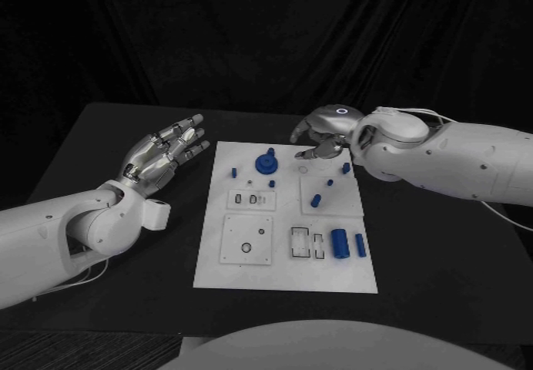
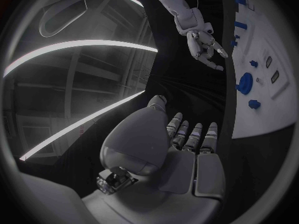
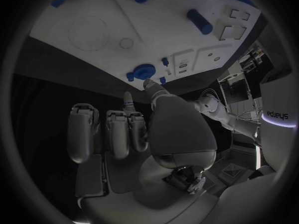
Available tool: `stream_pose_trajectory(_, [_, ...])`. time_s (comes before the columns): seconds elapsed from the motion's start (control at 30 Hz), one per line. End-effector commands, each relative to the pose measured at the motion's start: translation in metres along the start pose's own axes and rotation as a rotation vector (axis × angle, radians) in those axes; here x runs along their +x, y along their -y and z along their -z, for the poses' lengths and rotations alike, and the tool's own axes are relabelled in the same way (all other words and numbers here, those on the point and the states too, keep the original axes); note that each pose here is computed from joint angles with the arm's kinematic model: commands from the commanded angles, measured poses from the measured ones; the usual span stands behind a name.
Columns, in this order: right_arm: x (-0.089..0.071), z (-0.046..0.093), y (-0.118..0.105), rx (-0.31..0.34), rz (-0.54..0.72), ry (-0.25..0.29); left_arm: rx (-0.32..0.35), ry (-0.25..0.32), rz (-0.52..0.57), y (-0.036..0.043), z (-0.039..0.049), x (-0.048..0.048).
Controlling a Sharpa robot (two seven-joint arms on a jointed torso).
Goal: Assemble the parts on the task board
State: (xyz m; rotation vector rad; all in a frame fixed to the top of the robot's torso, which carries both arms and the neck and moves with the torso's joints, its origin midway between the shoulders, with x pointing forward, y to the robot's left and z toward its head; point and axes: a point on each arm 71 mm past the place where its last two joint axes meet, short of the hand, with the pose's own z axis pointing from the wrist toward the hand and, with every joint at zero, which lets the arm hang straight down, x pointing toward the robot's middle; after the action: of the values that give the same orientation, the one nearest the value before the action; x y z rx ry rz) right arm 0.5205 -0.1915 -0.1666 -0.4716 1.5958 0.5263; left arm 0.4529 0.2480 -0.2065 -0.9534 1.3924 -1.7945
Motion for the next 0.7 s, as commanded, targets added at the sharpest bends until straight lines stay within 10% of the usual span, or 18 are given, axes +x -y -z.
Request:
stream_pose_trajectory(0.03, [-0.005, 0.014, 0.010, 0.033, -0.002, 0.052, 0.146, -0.011, 0.010, 0.0102, 0.0008, 0.0021])
stream_pose_trajectory(0.7, [0.027, 0.078, 0.067, 0.183, -0.020, 0.041, 0.141, -0.019, 0.023, 0.0058, 0.0018, 0.0028])
